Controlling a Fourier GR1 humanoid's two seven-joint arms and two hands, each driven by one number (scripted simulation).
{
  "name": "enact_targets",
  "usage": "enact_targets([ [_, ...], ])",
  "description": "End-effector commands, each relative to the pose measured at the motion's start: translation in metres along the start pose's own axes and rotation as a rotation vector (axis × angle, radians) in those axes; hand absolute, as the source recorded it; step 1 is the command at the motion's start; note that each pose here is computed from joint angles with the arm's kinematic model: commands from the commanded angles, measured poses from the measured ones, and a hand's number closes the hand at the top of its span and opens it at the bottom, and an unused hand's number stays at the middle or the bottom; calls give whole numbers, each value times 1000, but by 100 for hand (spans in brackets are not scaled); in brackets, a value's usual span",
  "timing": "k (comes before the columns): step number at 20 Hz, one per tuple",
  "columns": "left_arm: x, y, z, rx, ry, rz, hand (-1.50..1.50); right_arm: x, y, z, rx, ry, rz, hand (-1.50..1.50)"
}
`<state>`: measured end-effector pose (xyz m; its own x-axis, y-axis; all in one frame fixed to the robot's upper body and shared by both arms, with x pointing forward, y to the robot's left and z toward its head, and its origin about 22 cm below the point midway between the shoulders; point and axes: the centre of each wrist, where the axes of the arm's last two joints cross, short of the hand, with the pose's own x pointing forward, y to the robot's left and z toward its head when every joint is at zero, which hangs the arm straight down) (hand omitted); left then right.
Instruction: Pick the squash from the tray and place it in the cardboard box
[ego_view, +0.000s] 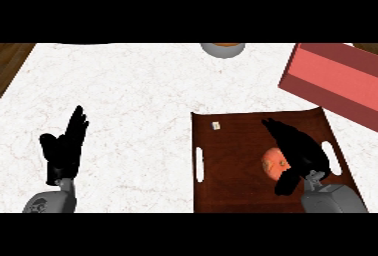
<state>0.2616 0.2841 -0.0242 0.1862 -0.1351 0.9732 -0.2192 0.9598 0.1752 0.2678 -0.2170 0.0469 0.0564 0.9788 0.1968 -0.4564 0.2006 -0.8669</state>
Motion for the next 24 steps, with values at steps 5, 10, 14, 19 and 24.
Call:
enact_targets([
  [5,6,-12,-2,9,-5,11,0,3,15,-11,-15,-120,15,150],
  [10,-8,-8,0,10,12,-13,0,-14,6,-11,-123,-139,36,150],
  [14,-19,2,5,5,11,-22,0,-8,17,-4,-146,-148,47,150],
  [19,-6,-2,9,-4,13,-14,0,-5,-5,-1,-144,-37,22,150],
  [24,-2,-21,12,3,6,3,0,-3,-6,30,-178,-29,26,150],
])
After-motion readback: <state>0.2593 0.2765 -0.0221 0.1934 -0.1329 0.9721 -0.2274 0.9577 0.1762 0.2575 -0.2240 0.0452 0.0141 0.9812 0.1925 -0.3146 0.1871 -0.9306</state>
